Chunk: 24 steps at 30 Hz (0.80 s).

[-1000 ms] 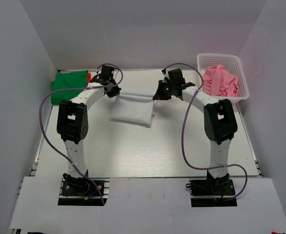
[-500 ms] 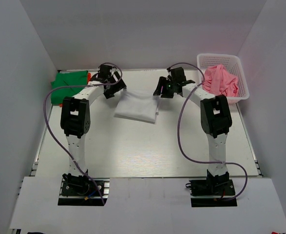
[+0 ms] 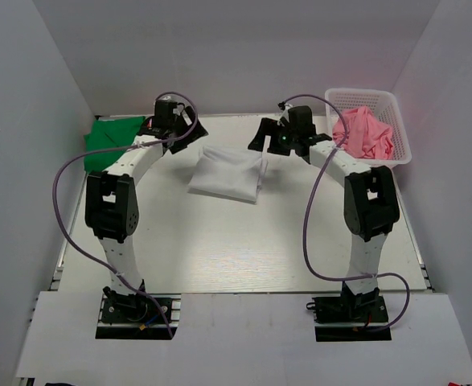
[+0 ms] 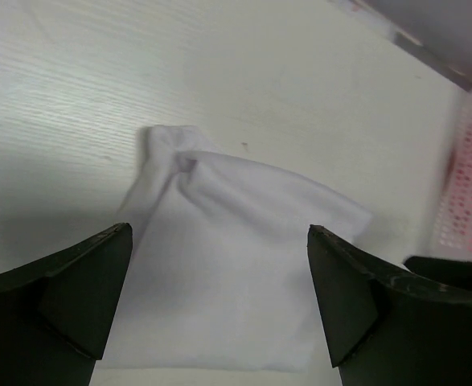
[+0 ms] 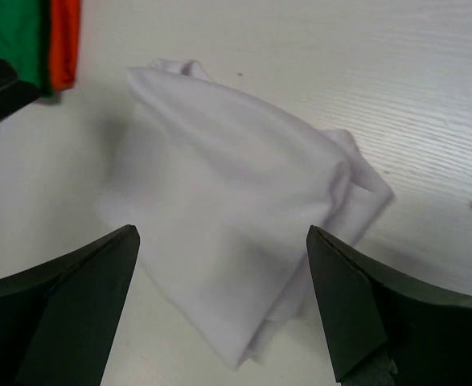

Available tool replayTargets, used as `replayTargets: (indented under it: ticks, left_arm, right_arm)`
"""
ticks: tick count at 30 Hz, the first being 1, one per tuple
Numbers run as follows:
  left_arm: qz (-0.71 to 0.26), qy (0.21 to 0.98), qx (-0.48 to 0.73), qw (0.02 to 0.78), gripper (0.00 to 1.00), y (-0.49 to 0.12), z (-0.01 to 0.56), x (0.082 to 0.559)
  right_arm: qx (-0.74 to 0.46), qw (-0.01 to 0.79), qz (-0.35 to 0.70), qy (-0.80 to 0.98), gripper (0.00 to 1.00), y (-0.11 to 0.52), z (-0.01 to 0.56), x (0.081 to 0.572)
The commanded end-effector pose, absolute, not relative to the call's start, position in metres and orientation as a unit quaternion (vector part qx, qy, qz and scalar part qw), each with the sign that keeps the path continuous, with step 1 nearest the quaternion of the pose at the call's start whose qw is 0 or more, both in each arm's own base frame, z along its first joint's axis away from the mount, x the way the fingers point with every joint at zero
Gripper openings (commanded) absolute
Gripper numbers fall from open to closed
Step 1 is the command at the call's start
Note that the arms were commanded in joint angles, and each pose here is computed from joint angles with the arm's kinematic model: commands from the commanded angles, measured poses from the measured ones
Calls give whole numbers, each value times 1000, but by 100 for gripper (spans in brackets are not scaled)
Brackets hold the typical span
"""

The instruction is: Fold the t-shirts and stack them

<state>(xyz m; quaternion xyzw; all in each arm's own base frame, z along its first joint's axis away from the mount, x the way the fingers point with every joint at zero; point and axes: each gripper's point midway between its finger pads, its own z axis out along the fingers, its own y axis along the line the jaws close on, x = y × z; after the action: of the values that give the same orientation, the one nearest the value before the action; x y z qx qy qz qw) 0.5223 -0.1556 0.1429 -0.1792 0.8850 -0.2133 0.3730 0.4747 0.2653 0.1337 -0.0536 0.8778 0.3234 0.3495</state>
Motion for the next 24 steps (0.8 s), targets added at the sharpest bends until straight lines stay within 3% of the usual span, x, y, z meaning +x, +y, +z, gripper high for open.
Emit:
replayTargets:
  ticks: [1, 12, 16, 24]
  left_arm:
    - [-303, 860, -119, 393, 100, -190, 178, 520]
    - [-388, 858, -87, 326, 100, -240, 124, 558]
    - [-367, 873, -110, 301, 100, -238, 80, 570]
    - [-346, 874, -133, 313, 100, -233, 72, 588]
  right_arm:
    - [-84, 370, 405, 832, 90, 299, 168, 466]
    - [-85, 311, 446, 835, 90, 314, 119, 442]
    - [-82, 288, 416, 859, 90, 304, 91, 438]
    - [-75, 237, 373, 894, 90, 285, 40, 423]
